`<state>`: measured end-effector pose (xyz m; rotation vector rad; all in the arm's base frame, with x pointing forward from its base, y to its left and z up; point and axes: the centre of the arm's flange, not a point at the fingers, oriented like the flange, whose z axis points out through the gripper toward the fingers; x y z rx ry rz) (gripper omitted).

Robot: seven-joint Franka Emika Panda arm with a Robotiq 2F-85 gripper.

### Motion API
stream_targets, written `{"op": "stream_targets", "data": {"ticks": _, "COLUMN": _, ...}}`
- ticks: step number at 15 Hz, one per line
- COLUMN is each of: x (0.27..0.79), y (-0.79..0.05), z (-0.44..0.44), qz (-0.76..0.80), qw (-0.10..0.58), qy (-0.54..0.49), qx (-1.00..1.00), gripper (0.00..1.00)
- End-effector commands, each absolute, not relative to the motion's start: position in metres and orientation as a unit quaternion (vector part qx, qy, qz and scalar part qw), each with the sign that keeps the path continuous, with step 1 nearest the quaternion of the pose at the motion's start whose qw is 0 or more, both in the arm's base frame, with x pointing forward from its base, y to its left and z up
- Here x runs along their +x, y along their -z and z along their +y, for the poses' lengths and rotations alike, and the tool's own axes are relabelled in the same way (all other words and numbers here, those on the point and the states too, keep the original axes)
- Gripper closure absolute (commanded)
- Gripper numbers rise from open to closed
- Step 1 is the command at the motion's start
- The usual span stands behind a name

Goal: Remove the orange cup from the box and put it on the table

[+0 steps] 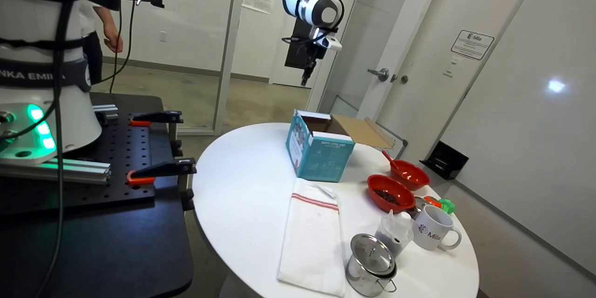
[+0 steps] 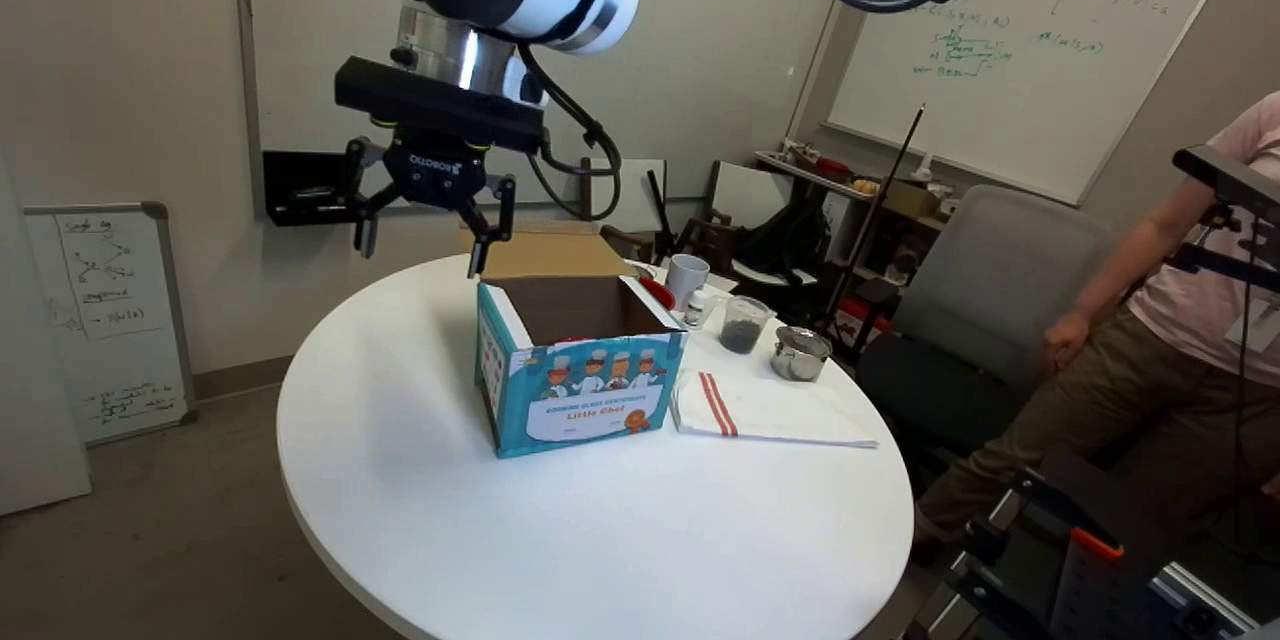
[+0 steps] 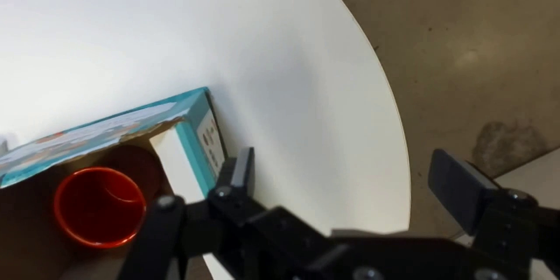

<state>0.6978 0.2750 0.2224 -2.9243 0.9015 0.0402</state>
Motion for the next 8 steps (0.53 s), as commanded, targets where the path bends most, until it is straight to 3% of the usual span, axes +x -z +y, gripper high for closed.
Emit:
{"op": "stream_targets", "data": {"ticks": 1, "x": 0.7, "y": -0.222, "z": 0.282, "qz": 0.338, "qw": 0.036, "qy": 0.016, "qx": -0.94, "gripper": 0.0}}
{"op": "stream_targets", "data": {"ticks": 2, "x": 0.683, "y": -0.218, "z": 0.206, "qz": 0.328, "qw": 0.039, "qy": 0.02, "qx": -0.944, "gripper": 0.0}}
{"op": "stream_targets", "data": {"ticks": 3, "x": 0.685, "y": -0.216, "z": 0.197, "qz": 0.323, "qw": 0.032, "qy": 0.022, "qx": -0.946, "gripper": 0.0}}
{"op": "stream_targets", "data": {"ticks": 4, "x": 0.702, "y": -0.216, "z": 0.252, "qz": 0.326, "qw": 0.037, "qy": 0.013, "qx": -0.945, "gripper": 0.0}}
{"op": "stream_targets", "data": {"ticks": 8, "x": 0.706, "y": -0.207, "z": 0.194, "qz": 0.335, "qw": 0.029, "qy": 0.013, "qx": -0.942, "gripper": 0.0}}
